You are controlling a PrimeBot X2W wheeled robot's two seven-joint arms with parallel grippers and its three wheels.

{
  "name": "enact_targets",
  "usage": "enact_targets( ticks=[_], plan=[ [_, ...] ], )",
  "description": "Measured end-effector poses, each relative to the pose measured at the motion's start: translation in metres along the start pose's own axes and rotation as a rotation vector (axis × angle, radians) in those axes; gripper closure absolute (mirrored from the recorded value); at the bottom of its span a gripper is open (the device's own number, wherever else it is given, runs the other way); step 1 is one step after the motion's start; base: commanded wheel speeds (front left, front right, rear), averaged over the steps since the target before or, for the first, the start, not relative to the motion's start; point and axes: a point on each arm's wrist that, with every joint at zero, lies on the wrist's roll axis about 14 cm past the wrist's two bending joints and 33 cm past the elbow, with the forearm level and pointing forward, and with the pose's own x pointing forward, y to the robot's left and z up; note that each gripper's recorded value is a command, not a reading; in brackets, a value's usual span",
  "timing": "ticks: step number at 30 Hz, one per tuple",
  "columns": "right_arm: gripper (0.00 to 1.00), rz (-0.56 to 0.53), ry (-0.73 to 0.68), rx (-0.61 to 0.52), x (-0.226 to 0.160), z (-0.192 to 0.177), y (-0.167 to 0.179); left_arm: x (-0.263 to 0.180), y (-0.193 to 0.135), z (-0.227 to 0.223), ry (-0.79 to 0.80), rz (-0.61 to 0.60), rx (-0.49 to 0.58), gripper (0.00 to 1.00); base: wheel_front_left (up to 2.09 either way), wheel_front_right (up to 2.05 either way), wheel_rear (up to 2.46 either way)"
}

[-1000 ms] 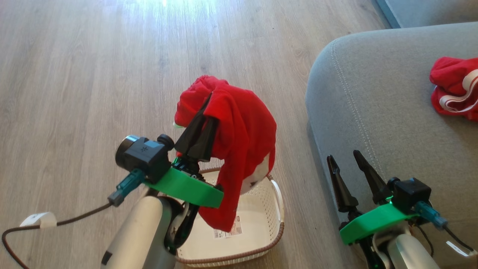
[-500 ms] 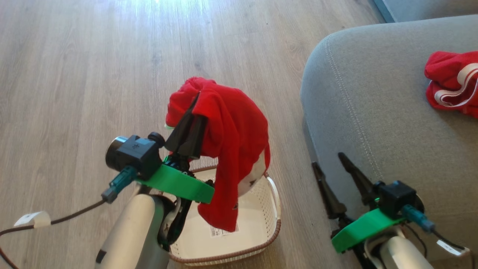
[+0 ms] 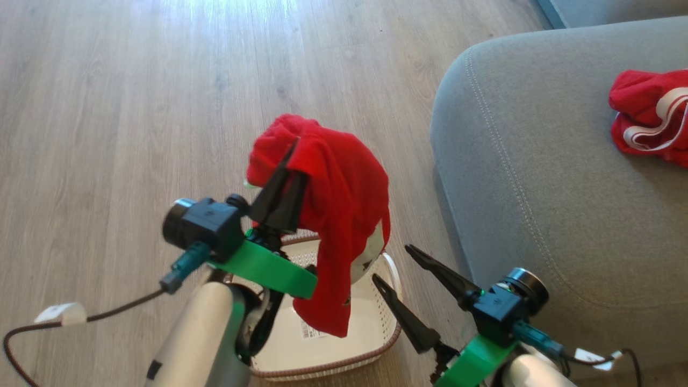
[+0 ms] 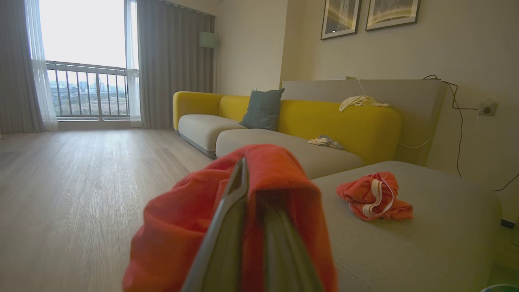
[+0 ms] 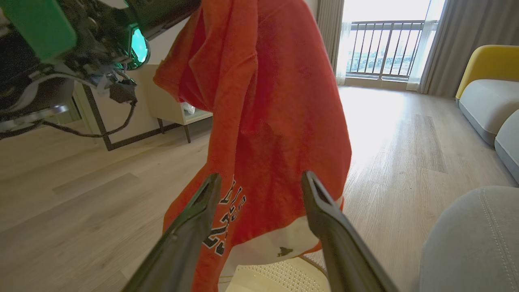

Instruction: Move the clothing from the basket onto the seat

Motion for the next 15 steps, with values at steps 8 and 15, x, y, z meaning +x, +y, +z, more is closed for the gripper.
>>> enact_targets(
  ticks=[8,15],
  plan=[
    [0.00,0.063,-0.004,-0.006,0.025,0.000,0.018,-0.005,-0.019,-0.006,0.023,-0.038,0.003,1.00,0.00,0.00,0.00],
    [0.00,0.076,0.008,-0.024,0.036,-0.004,0.021,-0.006,-0.024,-0.007,0.034,-0.031,0.004,1.00,0.00,0.00,0.00]
  ],
)
